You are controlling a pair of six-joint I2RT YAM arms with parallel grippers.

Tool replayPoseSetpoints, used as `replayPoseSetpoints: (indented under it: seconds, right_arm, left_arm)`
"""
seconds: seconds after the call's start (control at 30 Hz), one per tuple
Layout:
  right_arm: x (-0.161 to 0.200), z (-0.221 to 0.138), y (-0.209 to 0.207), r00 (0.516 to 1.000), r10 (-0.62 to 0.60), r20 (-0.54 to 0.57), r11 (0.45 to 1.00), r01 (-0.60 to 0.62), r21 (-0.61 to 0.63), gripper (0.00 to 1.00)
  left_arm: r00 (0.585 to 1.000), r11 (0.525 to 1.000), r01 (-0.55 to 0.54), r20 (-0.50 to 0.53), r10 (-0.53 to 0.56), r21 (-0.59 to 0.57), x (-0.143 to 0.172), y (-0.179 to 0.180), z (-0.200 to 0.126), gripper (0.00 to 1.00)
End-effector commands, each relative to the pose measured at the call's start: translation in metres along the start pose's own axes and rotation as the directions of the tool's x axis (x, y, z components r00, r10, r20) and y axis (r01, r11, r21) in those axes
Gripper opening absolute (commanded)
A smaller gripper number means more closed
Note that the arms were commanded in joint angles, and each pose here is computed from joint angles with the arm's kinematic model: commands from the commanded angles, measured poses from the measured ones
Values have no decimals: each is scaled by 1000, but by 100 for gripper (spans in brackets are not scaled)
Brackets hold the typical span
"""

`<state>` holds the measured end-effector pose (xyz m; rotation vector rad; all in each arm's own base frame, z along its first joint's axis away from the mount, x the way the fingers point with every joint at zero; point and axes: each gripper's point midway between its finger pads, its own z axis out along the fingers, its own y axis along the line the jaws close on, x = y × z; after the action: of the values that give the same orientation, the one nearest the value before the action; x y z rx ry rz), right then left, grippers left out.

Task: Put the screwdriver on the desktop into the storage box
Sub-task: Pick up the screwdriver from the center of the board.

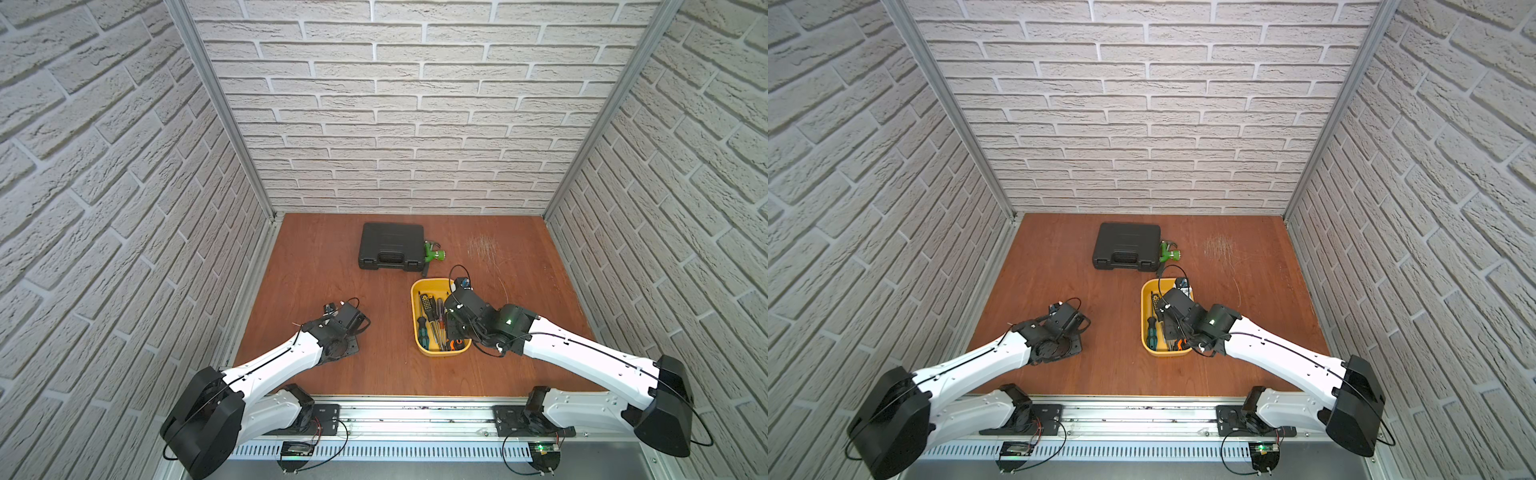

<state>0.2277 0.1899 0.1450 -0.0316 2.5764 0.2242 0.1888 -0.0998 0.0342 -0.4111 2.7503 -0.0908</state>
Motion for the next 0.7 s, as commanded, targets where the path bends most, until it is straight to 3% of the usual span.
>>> replayPoseSetpoints:
  seconds: [0.0,0.13,0.67]
  right_arm:
    - [-12,-8,9,999,18,48,999,-16,-41,31]
    - [-13,-8,13,999,14,42,999,-12,-52,31]
    - [-12,-13,21,999,15,37,994,-11,-108,30]
  left_arm:
    - [998,1000,14,54,-15,22,-13,-4,-13,4]
    - [996,998,19,87,-24,66,-20,-10,-24,0]
    - [982,954,42,165,-95,295,-39,-41,-62,0]
